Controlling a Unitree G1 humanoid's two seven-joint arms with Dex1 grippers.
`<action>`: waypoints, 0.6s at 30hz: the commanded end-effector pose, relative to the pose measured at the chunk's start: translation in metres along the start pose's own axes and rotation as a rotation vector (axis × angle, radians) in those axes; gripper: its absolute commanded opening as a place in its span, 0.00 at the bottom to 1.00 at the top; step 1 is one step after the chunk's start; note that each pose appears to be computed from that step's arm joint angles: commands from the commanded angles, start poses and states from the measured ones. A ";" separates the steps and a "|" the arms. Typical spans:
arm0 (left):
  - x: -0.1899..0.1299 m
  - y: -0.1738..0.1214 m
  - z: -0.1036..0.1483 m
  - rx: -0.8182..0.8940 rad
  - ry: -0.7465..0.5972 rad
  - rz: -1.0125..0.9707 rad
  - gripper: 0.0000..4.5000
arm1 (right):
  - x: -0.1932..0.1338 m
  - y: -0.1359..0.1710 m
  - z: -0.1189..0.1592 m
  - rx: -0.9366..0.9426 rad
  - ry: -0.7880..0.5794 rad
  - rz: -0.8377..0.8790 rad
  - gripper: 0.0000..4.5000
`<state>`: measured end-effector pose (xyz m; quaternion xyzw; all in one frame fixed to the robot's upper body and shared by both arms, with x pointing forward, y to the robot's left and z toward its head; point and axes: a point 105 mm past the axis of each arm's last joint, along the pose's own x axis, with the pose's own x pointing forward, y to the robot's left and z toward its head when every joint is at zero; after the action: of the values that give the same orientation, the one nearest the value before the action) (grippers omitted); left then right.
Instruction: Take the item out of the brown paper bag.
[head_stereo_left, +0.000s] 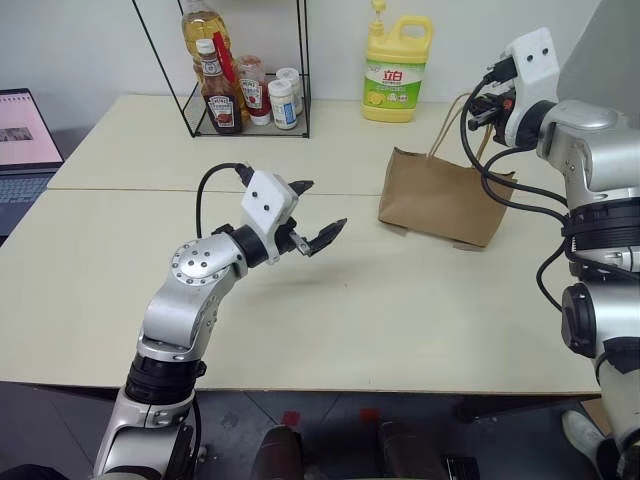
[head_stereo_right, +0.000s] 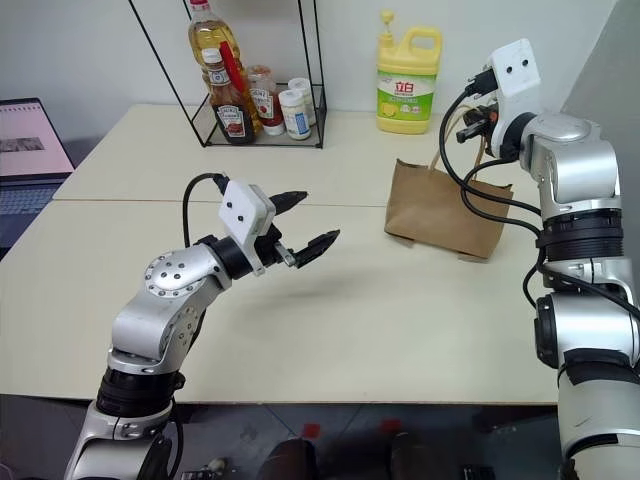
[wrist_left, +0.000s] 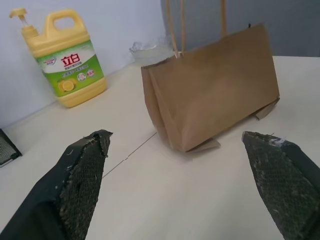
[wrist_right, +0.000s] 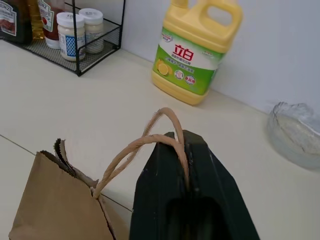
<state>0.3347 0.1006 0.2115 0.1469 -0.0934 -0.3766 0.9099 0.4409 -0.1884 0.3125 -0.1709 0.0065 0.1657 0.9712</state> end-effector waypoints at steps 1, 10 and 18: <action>-0.011 0.009 0.015 0.021 -0.036 0.055 1.00 | -0.005 0.001 0.041 -0.079 -0.123 0.017 0.01; -0.029 0.015 0.006 -0.031 -0.004 0.147 1.00 | 0.002 0.022 0.075 -0.197 -0.239 0.085 0.01; -0.053 0.020 -0.009 -0.070 0.031 0.245 1.00 | 0.012 0.051 0.098 -0.218 -0.299 0.154 0.01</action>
<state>0.3198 0.1503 0.1924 0.1036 -0.0532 -0.2717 0.9553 0.4439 -0.1191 0.3510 -0.2303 -0.0847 0.2565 0.9349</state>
